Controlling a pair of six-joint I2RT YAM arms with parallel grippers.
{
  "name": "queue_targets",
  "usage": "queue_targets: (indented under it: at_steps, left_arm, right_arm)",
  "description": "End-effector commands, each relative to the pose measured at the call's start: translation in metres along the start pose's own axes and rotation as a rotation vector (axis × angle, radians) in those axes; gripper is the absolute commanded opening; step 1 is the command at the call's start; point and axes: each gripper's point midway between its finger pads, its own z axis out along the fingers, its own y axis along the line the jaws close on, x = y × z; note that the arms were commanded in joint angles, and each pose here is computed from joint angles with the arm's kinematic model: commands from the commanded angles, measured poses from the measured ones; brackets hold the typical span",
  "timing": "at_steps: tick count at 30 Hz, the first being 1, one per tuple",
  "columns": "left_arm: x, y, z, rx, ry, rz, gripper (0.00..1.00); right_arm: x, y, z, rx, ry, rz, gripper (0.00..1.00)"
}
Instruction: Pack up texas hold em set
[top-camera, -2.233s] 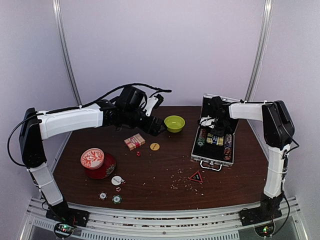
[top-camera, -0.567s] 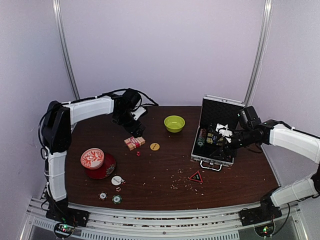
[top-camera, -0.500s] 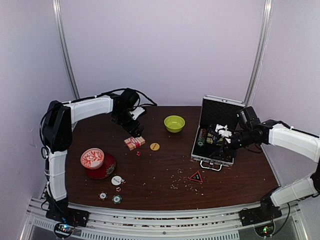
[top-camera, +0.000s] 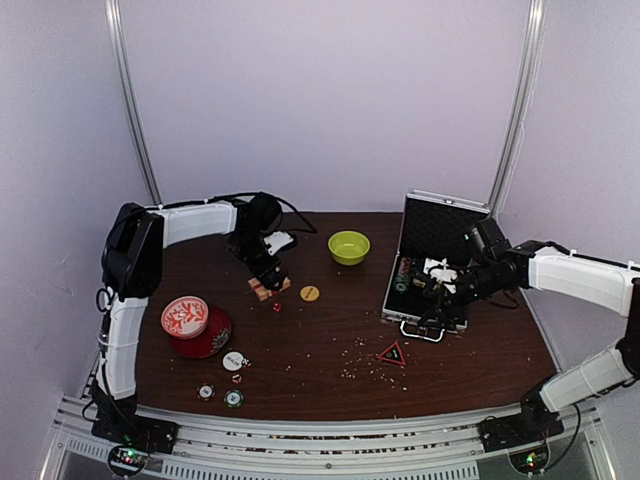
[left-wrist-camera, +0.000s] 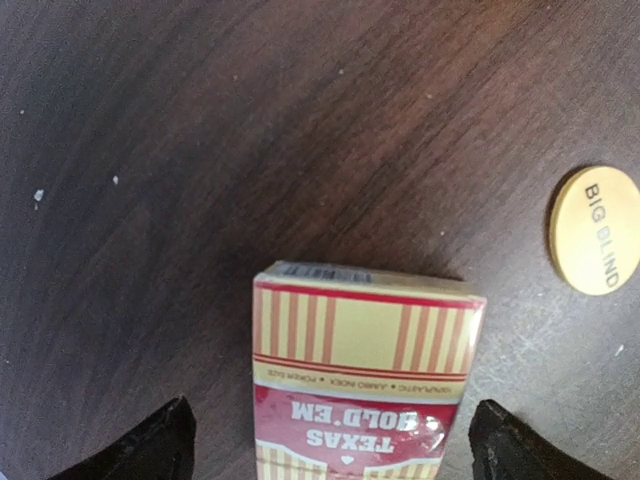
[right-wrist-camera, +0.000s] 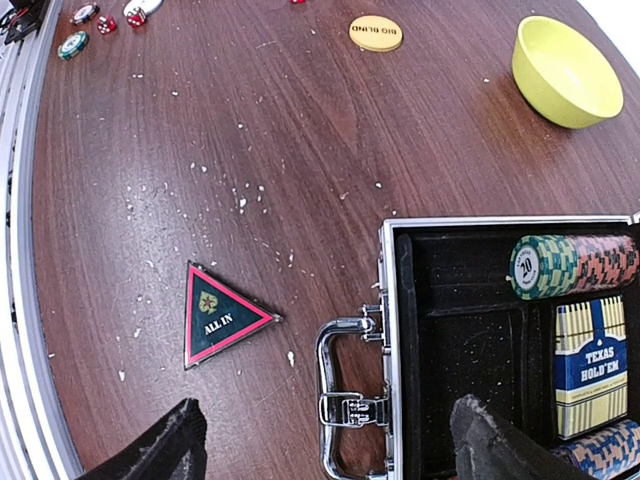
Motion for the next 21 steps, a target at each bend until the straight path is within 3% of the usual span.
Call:
queue_targets:
  at_steps: [1,5,11,21]
  left_arm:
    - [-0.004,0.012,0.005,-0.016,-0.008,0.021,0.98]
    - [-0.004,0.006,0.01,0.034,-0.017,0.021,0.97]
    - [-0.004,-0.004,0.012,0.091,-0.021,0.031,0.88]
    - [0.001,-0.002,0.016,0.078,0.001,0.014,0.86]
  right_arm:
    - [-0.002,-0.002,0.0,0.007,0.02,-0.019,0.85]
    - [0.0,-0.002,0.003,0.005,0.033,-0.021,0.85]
    - [0.005,-0.001,0.006,0.003,0.058,-0.026,0.85]
    - [0.007,-0.001,0.01,0.006,0.077,-0.032,0.85]
